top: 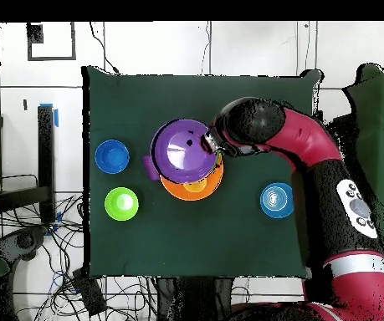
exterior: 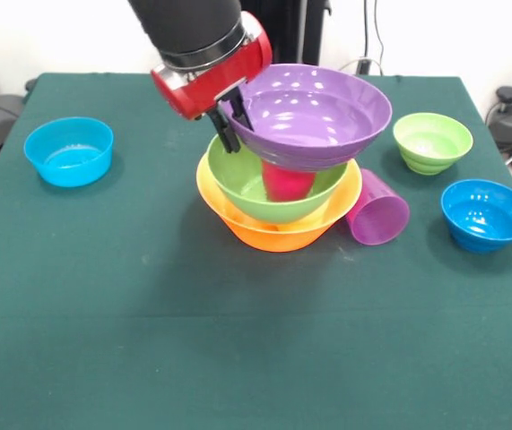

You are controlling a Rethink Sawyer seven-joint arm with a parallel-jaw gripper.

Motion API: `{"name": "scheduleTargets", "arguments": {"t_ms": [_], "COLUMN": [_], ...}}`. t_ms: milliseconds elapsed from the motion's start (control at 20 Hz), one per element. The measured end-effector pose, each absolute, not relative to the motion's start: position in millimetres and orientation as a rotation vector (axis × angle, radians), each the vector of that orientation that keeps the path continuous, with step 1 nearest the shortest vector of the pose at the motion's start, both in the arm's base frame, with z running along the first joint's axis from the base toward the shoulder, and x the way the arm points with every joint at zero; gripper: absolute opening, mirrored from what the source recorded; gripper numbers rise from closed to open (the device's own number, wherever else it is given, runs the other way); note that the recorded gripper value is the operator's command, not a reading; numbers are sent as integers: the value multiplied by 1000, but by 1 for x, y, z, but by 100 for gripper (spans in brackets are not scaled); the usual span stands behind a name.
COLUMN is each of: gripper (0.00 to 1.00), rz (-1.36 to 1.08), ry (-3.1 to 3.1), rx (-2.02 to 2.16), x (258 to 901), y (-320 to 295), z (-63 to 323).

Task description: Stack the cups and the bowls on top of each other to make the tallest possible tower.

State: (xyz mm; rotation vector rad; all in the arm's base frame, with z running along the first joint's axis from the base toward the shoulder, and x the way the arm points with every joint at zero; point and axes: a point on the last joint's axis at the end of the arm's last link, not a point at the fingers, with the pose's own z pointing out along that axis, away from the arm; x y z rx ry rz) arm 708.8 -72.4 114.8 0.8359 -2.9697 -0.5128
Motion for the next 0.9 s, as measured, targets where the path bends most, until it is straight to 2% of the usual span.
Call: {"name": "scheduleTargets", "arguments": {"t_ms": [900], "gripper": [0], "rz": [-496], "ry": [-2999], "rx": [904], "x": [700], "y": [-52], "z": [117]}}
